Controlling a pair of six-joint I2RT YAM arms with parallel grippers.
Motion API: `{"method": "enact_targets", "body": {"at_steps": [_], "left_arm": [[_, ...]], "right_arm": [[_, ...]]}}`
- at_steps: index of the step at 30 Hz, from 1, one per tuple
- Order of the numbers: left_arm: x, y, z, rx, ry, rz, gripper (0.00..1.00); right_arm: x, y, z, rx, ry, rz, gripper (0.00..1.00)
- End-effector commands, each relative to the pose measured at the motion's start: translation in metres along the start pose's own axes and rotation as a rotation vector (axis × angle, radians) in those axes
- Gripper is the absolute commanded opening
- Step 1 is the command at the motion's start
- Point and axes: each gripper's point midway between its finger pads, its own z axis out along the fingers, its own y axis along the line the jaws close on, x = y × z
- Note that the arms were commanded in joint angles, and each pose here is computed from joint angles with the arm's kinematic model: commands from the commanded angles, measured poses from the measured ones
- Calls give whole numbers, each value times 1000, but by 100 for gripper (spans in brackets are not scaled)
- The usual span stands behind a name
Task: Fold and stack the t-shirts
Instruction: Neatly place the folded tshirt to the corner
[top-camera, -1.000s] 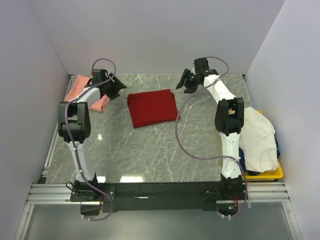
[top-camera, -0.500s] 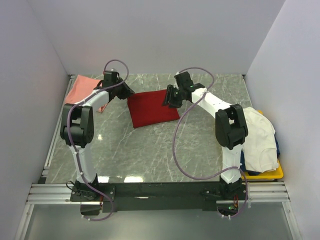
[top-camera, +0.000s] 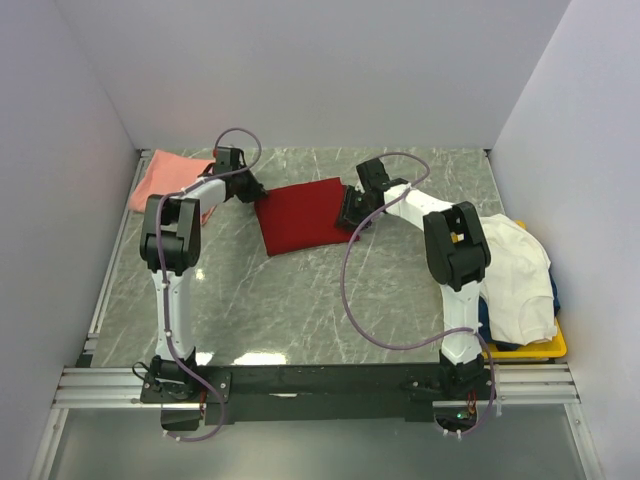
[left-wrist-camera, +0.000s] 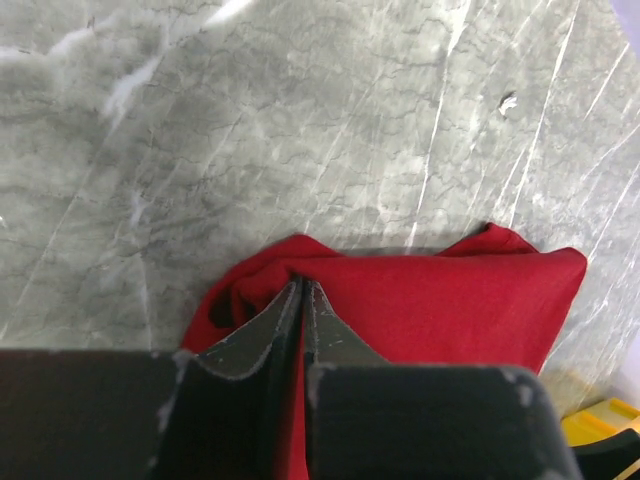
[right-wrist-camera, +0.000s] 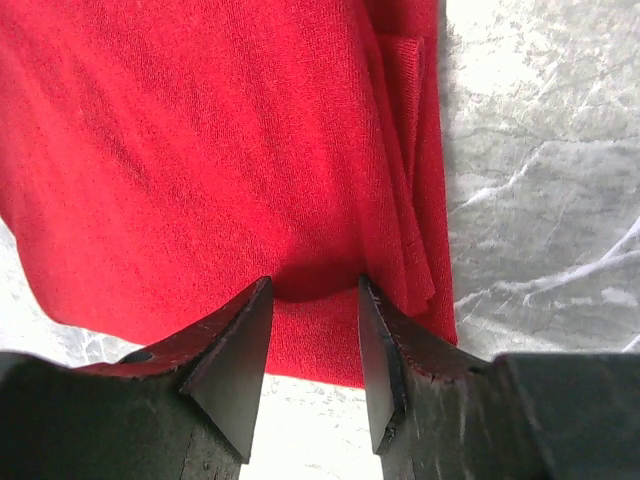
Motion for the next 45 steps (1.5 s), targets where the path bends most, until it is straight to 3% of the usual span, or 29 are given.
{"method": "enact_targets", "body": {"at_steps": [1, 4, 10, 12, 19, 25, 33, 38, 45], "left_arm": [[-11, 4, -5, -8, -23, -1, 11], [-23, -10, -16, 19, -44, 24, 13], [-54, -53, -62, 80, -113, 79, 44], [-56, -57, -83, 65, -128, 72, 47], [-27, -30, -127, -15, -123, 23, 58], [6, 8, -145, -104, -100, 9, 51], [30, 30, -108, -142, 1, 23, 43], [58, 26, -99, -68, 55, 10, 58], [83, 28, -87, -37, 114, 20, 59]], "right_arm": [[7, -19, 6, 57, 3, 5, 47], [8, -20, 4, 58, 7, 6, 47], [-3, -4, -16, 18, -30, -2, 47], [-9, 7, -29, -13, -52, -7, 47], [-25, 35, -73, -96, -140, -15, 51], [-14, 50, -104, -175, -173, -3, 51], [11, 63, -140, -237, -220, -30, 51], [25, 57, -142, -235, -219, -42, 51], [42, 48, -140, -232, -206, -45, 51]]}}
